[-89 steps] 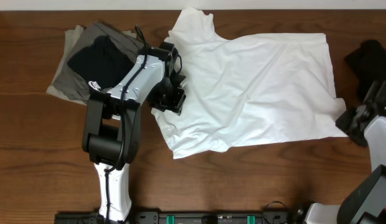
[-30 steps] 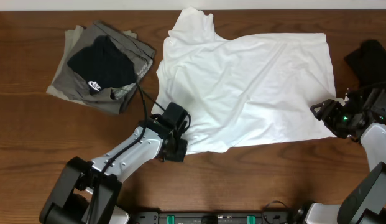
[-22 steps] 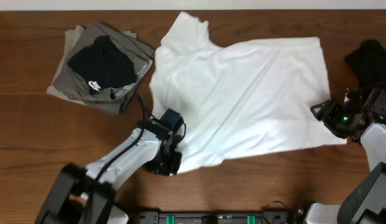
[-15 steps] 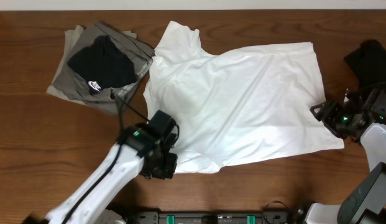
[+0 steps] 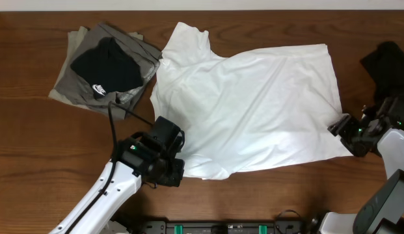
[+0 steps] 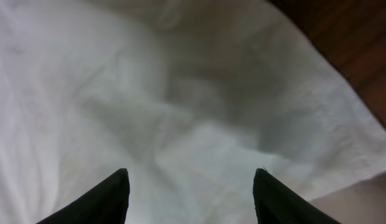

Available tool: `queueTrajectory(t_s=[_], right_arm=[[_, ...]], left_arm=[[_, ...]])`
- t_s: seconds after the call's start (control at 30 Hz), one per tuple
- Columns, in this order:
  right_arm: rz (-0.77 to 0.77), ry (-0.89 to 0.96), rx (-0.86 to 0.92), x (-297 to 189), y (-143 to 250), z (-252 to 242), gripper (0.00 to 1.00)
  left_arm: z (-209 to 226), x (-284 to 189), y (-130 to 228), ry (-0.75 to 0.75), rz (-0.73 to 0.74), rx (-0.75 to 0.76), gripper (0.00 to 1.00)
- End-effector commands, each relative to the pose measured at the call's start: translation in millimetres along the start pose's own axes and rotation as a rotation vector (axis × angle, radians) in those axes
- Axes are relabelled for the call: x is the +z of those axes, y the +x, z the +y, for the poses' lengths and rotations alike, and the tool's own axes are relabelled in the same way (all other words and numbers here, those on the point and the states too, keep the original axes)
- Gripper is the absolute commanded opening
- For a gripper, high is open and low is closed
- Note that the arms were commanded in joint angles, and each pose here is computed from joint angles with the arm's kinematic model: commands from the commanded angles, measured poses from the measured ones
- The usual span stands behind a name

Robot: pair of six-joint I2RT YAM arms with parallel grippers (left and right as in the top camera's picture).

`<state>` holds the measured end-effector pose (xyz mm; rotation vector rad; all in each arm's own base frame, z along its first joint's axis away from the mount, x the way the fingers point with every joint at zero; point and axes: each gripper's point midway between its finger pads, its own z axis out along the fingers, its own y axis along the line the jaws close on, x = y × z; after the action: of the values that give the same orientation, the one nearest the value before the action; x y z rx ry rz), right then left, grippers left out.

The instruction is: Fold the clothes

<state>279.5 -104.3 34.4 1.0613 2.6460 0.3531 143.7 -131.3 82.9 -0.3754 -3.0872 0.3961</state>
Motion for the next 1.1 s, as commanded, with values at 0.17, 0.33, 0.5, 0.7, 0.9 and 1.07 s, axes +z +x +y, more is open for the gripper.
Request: queueTrajectory(t_s=[0.17,0.33,0.5,0.7,0.9,1.07], right_arm=[[-0.035,0.028,0.024,-5,-6,-4,0.62],[-0.036,0.027,0.024,-5,-6,-4,0.62],[-0.039,0.023,0.022,-5,-7,-3,0.62],[-0.036,0.018,0.022,-5,-6,-2,0.62],[-0.038,0.015,0.022,-5,-7,-2,0.62],[-0.048,0.011,0.027,-5,-10,-1,0.62]], left_arm=[[-5,4,-29,0.008,-0.082,0.012,0.13],[1,0,-78,-0.058,-0.273,0.028,0.09],[18,4,-109,-0.18,-0.367,0.056,0.07],[14,30,-95,-0.136,-0.237,0.045,0.76],[-2,37,-64,-0.025,-0.1,0.041,0.75],[-3,45,-75,-0.014,-0.139,0.055,0.7]])
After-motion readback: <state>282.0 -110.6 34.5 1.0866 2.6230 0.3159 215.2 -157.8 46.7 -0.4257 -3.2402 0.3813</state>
